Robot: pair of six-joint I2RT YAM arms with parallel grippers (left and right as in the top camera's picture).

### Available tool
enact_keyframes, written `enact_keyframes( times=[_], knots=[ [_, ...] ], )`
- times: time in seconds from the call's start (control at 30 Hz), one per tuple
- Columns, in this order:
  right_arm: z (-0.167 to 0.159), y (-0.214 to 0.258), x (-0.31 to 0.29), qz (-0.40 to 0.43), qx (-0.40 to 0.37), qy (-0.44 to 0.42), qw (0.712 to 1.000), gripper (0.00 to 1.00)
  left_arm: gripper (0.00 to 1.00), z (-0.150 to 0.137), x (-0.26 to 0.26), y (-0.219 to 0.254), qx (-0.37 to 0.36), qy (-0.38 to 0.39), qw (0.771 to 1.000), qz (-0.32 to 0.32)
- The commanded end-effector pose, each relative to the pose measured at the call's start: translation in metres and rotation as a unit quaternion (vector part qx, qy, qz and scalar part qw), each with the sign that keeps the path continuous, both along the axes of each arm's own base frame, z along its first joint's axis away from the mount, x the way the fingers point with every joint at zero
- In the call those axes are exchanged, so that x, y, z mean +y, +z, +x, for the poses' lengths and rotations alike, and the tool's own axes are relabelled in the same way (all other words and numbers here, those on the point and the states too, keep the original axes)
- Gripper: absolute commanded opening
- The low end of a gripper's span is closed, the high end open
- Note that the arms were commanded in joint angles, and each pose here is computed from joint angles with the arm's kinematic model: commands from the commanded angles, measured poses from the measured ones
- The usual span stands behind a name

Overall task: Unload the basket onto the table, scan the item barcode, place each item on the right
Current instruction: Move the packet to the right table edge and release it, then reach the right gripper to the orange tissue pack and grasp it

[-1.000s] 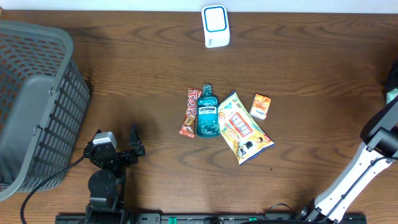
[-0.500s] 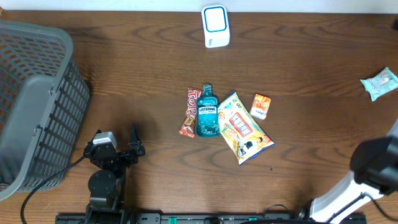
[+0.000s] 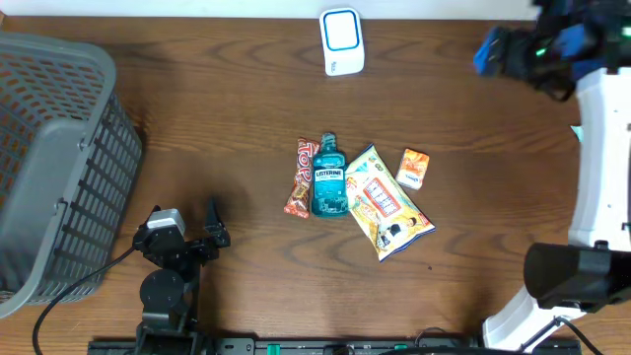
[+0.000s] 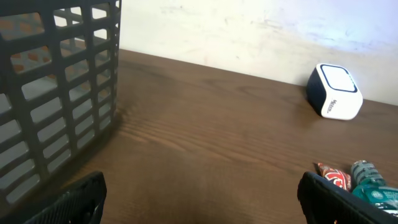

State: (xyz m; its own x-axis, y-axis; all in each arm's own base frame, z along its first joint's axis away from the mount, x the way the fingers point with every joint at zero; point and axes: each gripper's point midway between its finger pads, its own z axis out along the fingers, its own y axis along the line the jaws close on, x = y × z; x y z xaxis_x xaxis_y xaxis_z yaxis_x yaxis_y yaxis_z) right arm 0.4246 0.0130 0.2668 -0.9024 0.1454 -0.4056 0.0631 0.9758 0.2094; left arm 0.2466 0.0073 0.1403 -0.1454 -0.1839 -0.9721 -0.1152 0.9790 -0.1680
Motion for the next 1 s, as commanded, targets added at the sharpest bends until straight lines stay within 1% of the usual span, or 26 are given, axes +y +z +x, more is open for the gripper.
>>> enact_keyframes(
  times=[0.0,0.07,0.13,0.2,0.3,0.37,0.4,0.43,0.47,0.57,0.6,0.63,0.77,0.87,0.97],
  knots=[
    [-0.020,-0.038,0.033,0.021,0.077,0.042,0.996,0.86,0.98,-0.002,0.005,-0.018,0.028,0.013,1.000,0.001],
    [-0.034,-0.058,0.045,0.020,0.119,0.044,0.992,0.80,0.98,-0.002,0.005,-0.018,0.028,0.013,1.000,0.000],
    [-0.045,-0.081,0.051,0.005,0.154,0.038,0.987,0.79,0.98,-0.002,0.005,-0.018,0.028,0.013,1.000,0.001],
    [-0.053,-0.104,0.056,-0.007,0.178,0.034,0.983,0.79,0.98,-0.002,0.005,-0.018,0.028,0.013,1.000,0.000],
    [-0.062,-0.138,0.067,0.000,0.206,0.011,0.978,0.75,0.98,-0.002,0.005,-0.018,0.028,0.013,1.000,0.001],
    [-0.066,-0.160,0.075,0.007,0.216,-0.020,0.976,0.69,0.97,-0.002,0.005,-0.018,0.028,0.013,1.000,0.000],
    [-0.066,-0.169,0.079,0.009,0.215,-0.027,0.976,0.63,0.98,-0.002,0.005,-0.018,0.028,0.013,1.000,0.001],
    [-0.065,-0.176,0.084,0.011,0.211,-0.029,0.977,0.59,0.98,-0.002,0.005,-0.018,0.028,0.013,1.000,0.001],
    [-0.063,-0.182,0.090,0.012,0.203,-0.023,0.979,0.58,0.98,-0.002,0.005,-0.018,0.028,0.013,1.000,0.000],
    [-0.051,-0.196,0.109,0.010,0.161,0.001,0.987,0.58,0.98,-0.002,0.005,-0.018,0.028,0.013,1.000,0.000],
    [-0.045,-0.200,0.114,0.002,0.142,0.007,0.990,0.60,0.98,-0.002,0.005,-0.018,0.028,0.013,1.000,0.001],
    [-0.041,-0.203,0.117,-0.011,0.127,0.011,0.992,0.61,0.98,-0.002,0.005,-0.018,0.028,0.013,1.000,0.001],
    [-0.035,-0.217,0.115,-0.093,0.080,0.007,0.992,0.62,0.98,-0.002,0.005,-0.018,0.028,0.013,1.000,0.001],
    [-0.035,-0.218,0.107,-0.149,0.063,-0.017,0.987,0.60,0.98,-0.002,0.005,-0.018,0.028,0.013,1.000,0.001],
    [-0.036,-0.217,0.112,-0.154,0.058,-0.013,0.986,0.61,0.98,-0.002,0.005,-0.018,0.028,0.013,1.000,0.001]
  ],
)
